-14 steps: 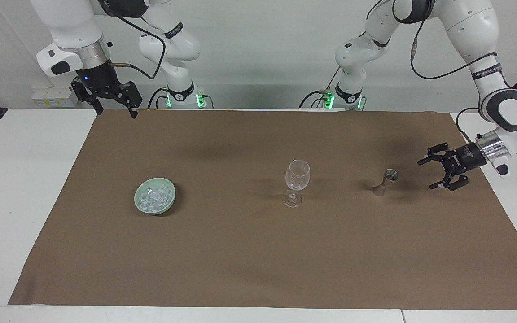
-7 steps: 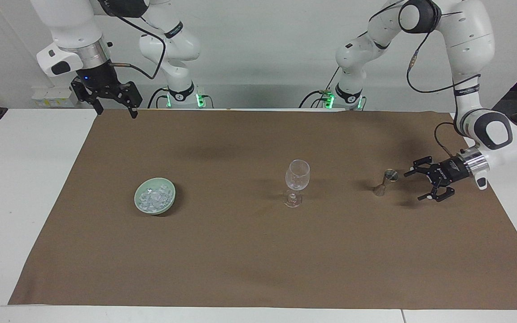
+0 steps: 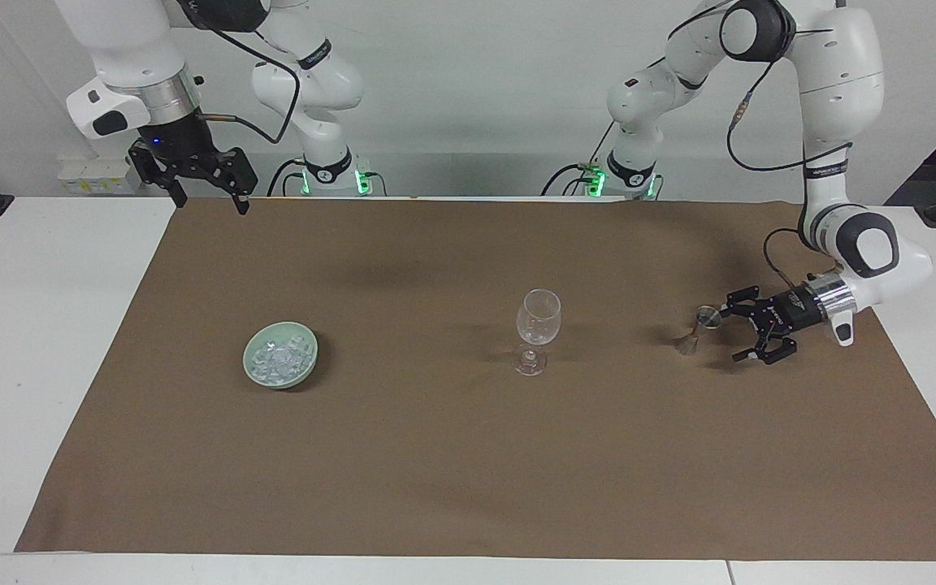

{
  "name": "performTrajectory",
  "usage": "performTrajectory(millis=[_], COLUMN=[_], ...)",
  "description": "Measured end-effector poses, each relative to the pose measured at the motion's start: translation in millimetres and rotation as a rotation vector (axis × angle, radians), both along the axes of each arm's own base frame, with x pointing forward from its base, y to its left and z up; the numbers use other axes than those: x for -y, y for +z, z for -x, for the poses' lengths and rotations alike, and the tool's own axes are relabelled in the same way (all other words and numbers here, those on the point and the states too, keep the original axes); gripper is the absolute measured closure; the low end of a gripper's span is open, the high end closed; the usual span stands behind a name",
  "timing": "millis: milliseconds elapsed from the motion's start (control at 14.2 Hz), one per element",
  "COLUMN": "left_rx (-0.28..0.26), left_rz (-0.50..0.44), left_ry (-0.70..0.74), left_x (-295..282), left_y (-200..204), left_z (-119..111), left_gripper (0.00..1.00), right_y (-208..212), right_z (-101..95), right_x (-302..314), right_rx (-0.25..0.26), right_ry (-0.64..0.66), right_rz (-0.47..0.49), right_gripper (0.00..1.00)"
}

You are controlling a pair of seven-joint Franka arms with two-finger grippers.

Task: Pour wine and add ice with both arms
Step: 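Move the left gripper forward around the small metal cup, then close the left gripper on the small metal cup and lift it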

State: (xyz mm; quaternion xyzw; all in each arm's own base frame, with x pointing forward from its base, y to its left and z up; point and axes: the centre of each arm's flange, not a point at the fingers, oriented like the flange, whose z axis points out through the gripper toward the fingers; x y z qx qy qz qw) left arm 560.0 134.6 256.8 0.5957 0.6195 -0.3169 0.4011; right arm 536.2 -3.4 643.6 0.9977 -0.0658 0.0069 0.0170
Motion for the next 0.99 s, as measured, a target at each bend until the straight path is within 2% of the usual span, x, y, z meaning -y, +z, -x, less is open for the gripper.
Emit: performTrajectory(millis=[212, 989], left_rx=[0.016, 0.005], left_rz=[0.020, 0.052], left_ry=[0.006, 0.026], left_x=[15.2, 31.7], left_y=[-5.5, -11.0], left_z=[-0.6, 6.6], left_gripper=[0.00, 0.02], right_y=[0.0, 0.0], right_z=[0.0, 0.0], right_x=[0.0, 0.0], right_rx=[0.000, 0.000], right_ry=[0.000, 0.000], right_rz=[0.000, 0.000], right_gripper=[0.00, 0.00])
